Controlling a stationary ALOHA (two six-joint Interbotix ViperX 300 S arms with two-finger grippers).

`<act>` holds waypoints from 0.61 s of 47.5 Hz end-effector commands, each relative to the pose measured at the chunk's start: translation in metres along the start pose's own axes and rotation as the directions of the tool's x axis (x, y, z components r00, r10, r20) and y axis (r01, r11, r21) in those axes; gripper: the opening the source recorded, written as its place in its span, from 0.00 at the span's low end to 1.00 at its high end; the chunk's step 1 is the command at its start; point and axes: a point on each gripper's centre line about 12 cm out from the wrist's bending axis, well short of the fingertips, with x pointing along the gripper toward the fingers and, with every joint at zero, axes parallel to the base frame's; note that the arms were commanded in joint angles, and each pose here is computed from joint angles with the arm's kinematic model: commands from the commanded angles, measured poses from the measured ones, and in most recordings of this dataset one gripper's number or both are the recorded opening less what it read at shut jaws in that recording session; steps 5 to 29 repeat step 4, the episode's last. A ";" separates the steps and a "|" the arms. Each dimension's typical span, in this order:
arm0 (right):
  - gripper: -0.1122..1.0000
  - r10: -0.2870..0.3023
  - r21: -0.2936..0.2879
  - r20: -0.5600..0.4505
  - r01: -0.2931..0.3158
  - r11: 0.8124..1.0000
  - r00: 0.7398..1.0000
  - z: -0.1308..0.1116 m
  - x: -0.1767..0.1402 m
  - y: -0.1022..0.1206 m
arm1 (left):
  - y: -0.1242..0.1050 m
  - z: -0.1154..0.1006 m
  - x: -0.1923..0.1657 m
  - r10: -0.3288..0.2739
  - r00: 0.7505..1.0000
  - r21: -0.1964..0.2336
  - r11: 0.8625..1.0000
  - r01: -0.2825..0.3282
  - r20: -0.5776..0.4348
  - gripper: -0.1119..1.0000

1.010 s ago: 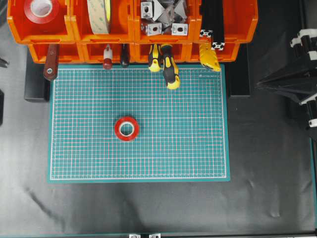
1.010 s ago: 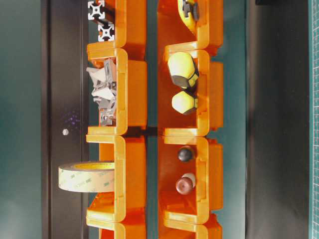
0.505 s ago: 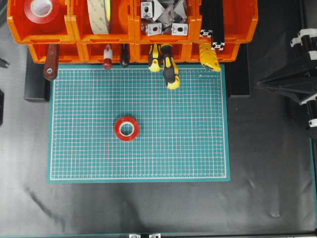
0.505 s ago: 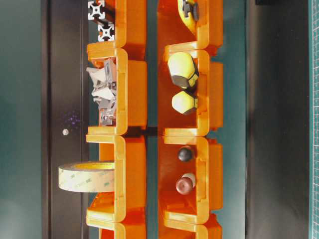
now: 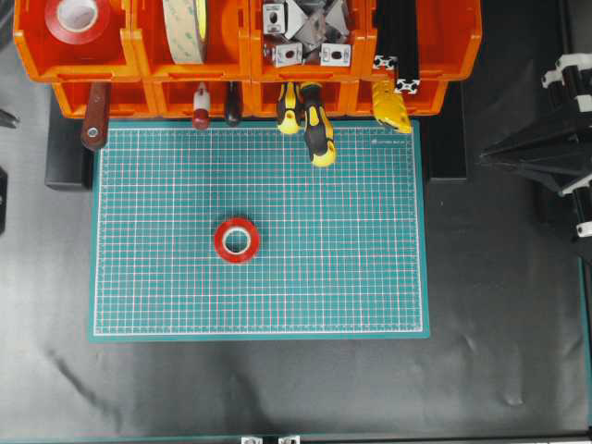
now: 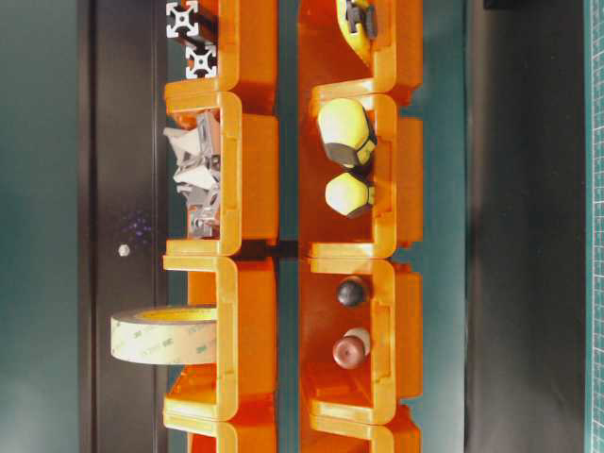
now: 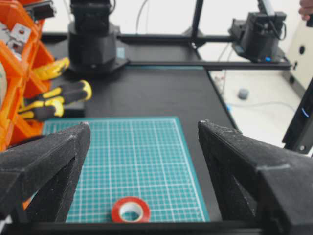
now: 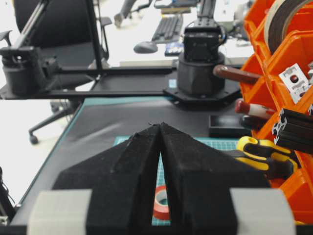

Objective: Pick vinyl tape from container rack with left arm.

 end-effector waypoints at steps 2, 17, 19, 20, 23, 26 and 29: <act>0.11 -0.001 0.005 0.028 0.001 1.000 1.000 0.009 0.002 0.000 | 0.000 0.005 0.000 0.000 1.000 -0.002 1.000 0.000 0.011 0.87; 0.11 -0.002 0.003 0.028 0.002 1.000 1.000 0.009 0.002 0.000 | 0.000 0.004 0.001 0.000 1.000 -0.003 1.000 0.000 0.009 0.87; 0.11 -0.002 0.003 0.028 0.002 1.000 1.000 0.009 0.002 0.000 | 0.000 0.004 0.001 0.000 1.000 -0.003 1.000 0.000 0.009 0.87; 0.11 -0.002 0.003 0.028 0.002 1.000 1.000 0.009 0.002 0.000 | 0.000 0.004 0.001 0.000 1.000 -0.003 1.000 0.000 0.009 0.87; 0.11 -0.002 0.003 0.028 0.002 1.000 1.000 0.009 0.002 0.000 | 0.000 0.004 0.001 0.000 1.000 -0.003 1.000 0.000 0.009 0.87; 0.11 -0.002 0.003 0.028 0.002 1.000 1.000 0.009 0.002 0.000 | 0.000 0.004 0.001 0.000 1.000 -0.003 1.000 0.000 0.009 0.87; 0.11 -0.002 0.003 0.028 0.002 1.000 1.000 0.009 0.002 0.000 | 0.000 0.004 0.001 0.000 1.000 -0.003 1.000 0.000 0.009 0.87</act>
